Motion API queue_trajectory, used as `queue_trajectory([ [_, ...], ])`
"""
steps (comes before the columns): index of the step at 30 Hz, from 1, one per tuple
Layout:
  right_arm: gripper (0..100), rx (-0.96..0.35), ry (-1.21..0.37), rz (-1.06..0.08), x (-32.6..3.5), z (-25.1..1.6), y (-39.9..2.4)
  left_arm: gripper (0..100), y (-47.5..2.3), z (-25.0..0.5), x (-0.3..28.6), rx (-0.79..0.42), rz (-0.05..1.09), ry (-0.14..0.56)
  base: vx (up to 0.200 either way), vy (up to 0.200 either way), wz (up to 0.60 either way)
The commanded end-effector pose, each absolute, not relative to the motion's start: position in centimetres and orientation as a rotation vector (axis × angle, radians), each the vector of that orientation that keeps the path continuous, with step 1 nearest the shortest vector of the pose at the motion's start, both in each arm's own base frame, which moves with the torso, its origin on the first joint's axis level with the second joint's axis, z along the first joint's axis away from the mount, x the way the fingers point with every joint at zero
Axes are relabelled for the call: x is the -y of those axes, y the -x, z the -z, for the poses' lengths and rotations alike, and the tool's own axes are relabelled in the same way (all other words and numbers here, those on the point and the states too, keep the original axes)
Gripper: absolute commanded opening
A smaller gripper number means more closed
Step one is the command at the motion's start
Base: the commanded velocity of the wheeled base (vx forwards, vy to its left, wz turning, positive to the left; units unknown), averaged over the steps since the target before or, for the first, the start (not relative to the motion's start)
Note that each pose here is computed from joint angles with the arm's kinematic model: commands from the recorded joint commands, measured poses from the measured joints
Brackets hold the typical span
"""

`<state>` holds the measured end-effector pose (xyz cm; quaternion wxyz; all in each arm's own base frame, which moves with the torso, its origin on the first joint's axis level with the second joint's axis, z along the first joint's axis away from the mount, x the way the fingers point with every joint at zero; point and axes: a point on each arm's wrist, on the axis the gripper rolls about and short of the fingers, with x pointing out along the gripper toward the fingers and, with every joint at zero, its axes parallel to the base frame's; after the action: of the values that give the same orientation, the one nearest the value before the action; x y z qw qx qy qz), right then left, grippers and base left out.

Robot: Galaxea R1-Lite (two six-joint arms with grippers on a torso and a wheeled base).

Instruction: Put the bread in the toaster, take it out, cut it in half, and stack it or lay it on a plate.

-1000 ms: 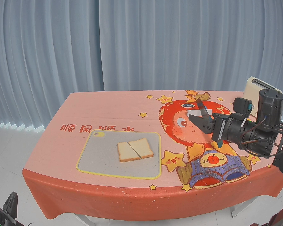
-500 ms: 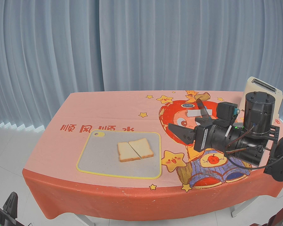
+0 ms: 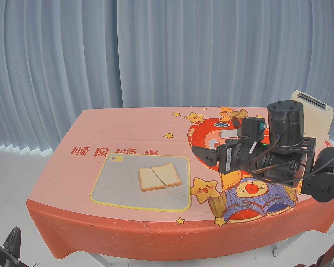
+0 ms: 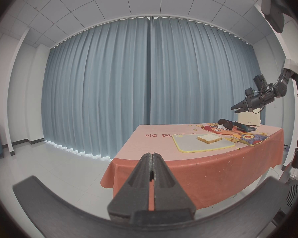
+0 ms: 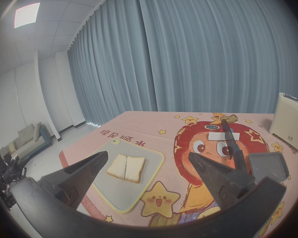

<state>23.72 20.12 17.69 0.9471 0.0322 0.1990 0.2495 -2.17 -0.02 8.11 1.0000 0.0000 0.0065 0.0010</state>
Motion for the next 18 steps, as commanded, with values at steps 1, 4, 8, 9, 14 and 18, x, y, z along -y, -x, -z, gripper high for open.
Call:
queue_trajectory([
  [1, 100, -0.439, -0.051, -0.481, -20.7, -17.1, -25.4, 0, 2.0, -7.6, 0.0, -0.032, -0.003, 0.0, 0.0, 0.0, 0.0],
  [4, 100, -0.456, -0.028, -0.479, -21.2, -16.4, -26.1, 0, 2.0, -7.6, 0.0, -0.032, -0.002, 0.0, 0.0, 0.0, 0.0],
  [8, 100, -0.479, 0.032, -0.48, -22.1, -14.9, -27.1, 0, 2.0, -7.6, 0.0, -0.031, -0.003, 0.0, 0.0, 0.0, 0.0],
  [9, 100, -0.48, 0.033, -0.478, -22.1, -14.8, -27.2, 0, 2.0, -7.6, 0.0, -0.032, -0.002, 0.0, 0.0, 0.0, 0.0],
  [14, 100, -0.513, 0.081, -0.459, -23.9, -12.5, -28.4, 0, 2.0, -7.6, 0.0, -0.031, -0.002, 0.0, 0.0, 0.0, 0.0],
  [18, 100, -0.522, 0.089, -0.467, -24.8, -11.9, -28.9, 0, 2.0, -7.6, 0.0, -0.032, -0.002, 0.0, 0.0, 0.0, 0.0],
])
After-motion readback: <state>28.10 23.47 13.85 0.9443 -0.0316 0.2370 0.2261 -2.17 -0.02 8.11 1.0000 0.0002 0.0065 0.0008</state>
